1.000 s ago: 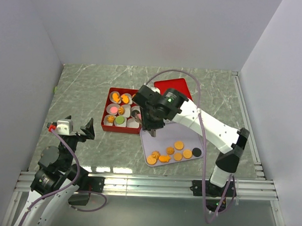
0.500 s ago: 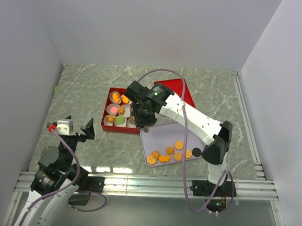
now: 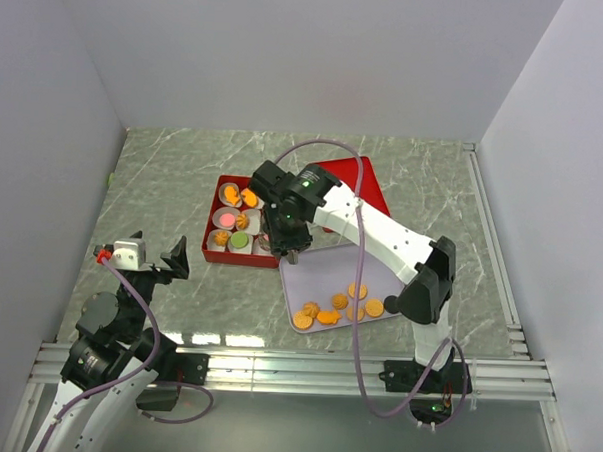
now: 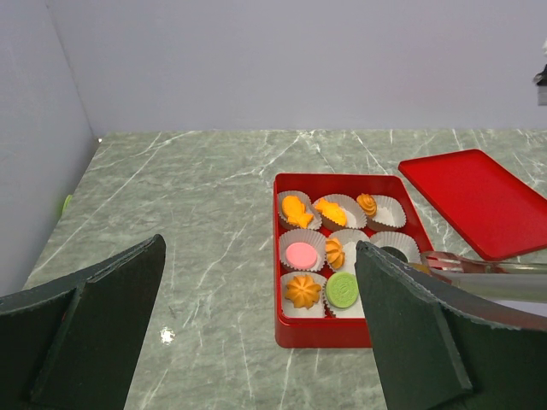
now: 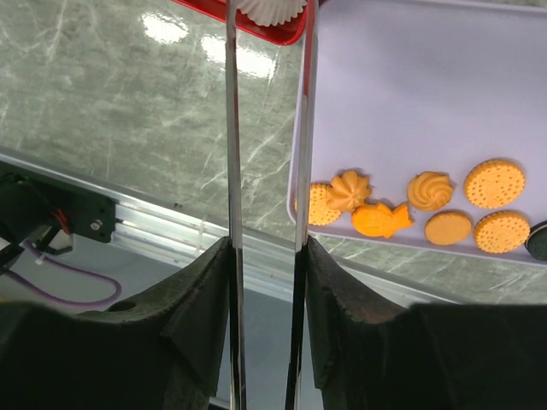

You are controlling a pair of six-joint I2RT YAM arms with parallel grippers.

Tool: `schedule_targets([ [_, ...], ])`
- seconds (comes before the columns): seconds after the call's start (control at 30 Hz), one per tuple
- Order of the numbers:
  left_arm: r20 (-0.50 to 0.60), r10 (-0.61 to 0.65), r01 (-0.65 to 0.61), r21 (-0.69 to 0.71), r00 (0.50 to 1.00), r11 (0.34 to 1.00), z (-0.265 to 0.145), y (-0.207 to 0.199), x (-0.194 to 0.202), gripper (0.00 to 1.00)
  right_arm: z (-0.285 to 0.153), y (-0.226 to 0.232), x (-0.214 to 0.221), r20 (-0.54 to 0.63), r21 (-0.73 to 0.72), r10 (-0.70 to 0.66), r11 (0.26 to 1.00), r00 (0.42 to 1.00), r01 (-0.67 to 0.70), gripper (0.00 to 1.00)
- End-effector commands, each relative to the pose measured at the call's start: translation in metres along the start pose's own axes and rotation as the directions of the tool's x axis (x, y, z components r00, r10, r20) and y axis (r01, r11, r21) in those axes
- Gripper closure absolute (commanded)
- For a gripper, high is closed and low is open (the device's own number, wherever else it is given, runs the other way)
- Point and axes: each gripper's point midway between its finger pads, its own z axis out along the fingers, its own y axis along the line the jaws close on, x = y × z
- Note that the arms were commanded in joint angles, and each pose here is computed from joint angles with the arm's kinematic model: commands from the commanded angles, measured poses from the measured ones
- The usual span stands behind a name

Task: Pack the cookies

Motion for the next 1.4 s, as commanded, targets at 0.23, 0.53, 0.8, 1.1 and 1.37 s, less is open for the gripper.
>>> schedule_targets([
  [0.23, 0.055, -0.017, 0.016, 0.009, 0.998, 1.000, -0.004, 0.001, -0.012, 0.01, 0.002, -0.004, -0.017, 0.028, 0.005, 0.006, 1.000, 1.000, -0.006, 0.53],
  [0.53, 0.056, -0.017, 0.017, 0.009, 0.998, 1.000, -0.004, 0.001, -0.013, 0.01, -0.005, -0.010, -0.019, 0.049, 0.021, 0.017, 1.000, 0.999, -0.018, 0.50],
  [0.8, 0.058, -0.018, 0.017, 0.005, 0.998, 1.000, -0.005, 0.002, -0.013, 0.01, -0.017, -0.018, -0.020, 0.080, 0.037, 0.029, 0.999, 0.996, -0.032, 0.49],
  [1.1, 0.056, -0.017, 0.017, 0.008, 0.998, 1.000, -0.005, 0.001, -0.012, 0.01, -0.089, -0.048, -0.056, 0.222, -0.057, 0.146, 0.989, 0.964, -0.136, 0.49],
  [1.37, 0.058, -0.018, 0.017, 0.011, 0.998, 1.000, -0.005, 0.001, -0.013, 0.00, -0.107, -0.134, -0.066, 0.318, 0.022, 0.251, 0.962, 0.914, -0.271, 0.49],
])
